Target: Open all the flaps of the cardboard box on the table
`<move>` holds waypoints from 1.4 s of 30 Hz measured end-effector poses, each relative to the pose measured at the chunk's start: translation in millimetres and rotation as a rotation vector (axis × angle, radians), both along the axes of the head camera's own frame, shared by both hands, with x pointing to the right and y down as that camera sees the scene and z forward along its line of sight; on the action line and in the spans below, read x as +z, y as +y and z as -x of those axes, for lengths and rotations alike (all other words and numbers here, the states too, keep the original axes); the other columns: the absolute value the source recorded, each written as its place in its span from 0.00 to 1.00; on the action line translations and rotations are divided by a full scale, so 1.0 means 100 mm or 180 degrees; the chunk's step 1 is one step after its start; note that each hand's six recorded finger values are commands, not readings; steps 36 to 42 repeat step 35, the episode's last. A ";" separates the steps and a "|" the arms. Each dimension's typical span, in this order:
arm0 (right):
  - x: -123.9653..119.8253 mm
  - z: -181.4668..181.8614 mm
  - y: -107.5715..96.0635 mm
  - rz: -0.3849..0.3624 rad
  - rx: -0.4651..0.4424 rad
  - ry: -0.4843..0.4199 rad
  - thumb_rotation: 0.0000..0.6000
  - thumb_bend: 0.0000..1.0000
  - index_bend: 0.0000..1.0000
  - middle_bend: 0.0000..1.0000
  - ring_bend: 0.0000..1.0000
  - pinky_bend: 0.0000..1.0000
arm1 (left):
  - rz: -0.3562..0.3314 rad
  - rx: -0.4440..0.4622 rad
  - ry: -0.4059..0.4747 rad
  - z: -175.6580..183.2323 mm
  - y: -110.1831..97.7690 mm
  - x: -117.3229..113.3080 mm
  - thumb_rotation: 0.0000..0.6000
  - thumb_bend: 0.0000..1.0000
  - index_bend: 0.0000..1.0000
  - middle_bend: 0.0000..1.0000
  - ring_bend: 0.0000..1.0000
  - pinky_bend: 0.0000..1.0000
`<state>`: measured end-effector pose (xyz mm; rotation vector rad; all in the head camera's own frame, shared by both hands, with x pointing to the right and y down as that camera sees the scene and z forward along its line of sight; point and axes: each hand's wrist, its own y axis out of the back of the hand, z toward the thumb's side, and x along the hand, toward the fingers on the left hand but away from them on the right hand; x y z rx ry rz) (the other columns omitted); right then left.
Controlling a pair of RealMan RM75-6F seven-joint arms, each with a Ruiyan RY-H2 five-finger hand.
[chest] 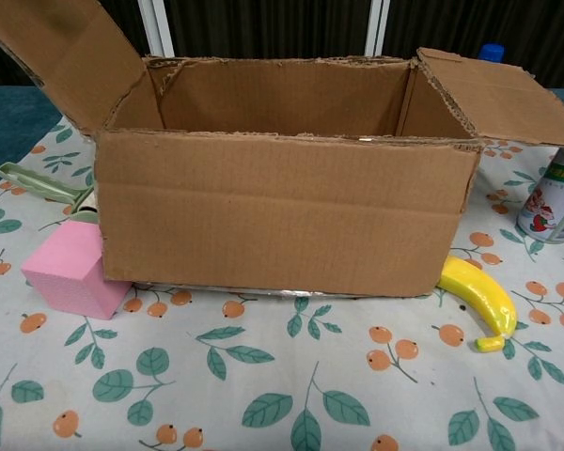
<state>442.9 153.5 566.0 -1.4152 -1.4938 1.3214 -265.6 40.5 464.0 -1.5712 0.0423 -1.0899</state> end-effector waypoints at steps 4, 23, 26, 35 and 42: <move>-0.02 -0.03 -0.01 -0.0020 0.0035 0.0003 1.00 0.41 0.00 0.00 0.00 0.24 | 0.0034 -0.0094 0.0000 0.13 0.04 0.03 1.00 1.00 0.43 0.64 0.45 0.49; -0.01 -0.02 0.01 0.0069 -0.0049 0.0082 1.00 0.28 0.00 0.00 0.00 0.24 | 0.0099 -0.0979 0.0442 0.70 0.35 0.35 1.00 0.22 0.00 0.00 0.00 0.00; -0.01 -0.02 0.03 0.0133 -0.0139 0.0149 0.98 0.22 0.00 0.00 0.00 0.24 | -0.0019 -0.1327 0.0599 0.87 0.47 0.41 1.00 0.18 0.00 0.00 0.00 0.00; -0.02 0.00 0.16 0.0468 -0.0478 0.0581 0.86 0.18 0.00 0.00 0.00 0.24 | -0.0712 -0.2182 0.0552 1.66 1.11 0.68 1.00 0.17 0.00 0.00 0.00 0.00; -0.02 0.00 0.16 0.0468 -0.0478 0.0581 0.86 0.18 0.00 0.00 0.00 0.24 | -0.0712 -0.2182 0.0552 1.66 1.11 0.68 1.00 0.17 0.00 0.00 0.00 0.00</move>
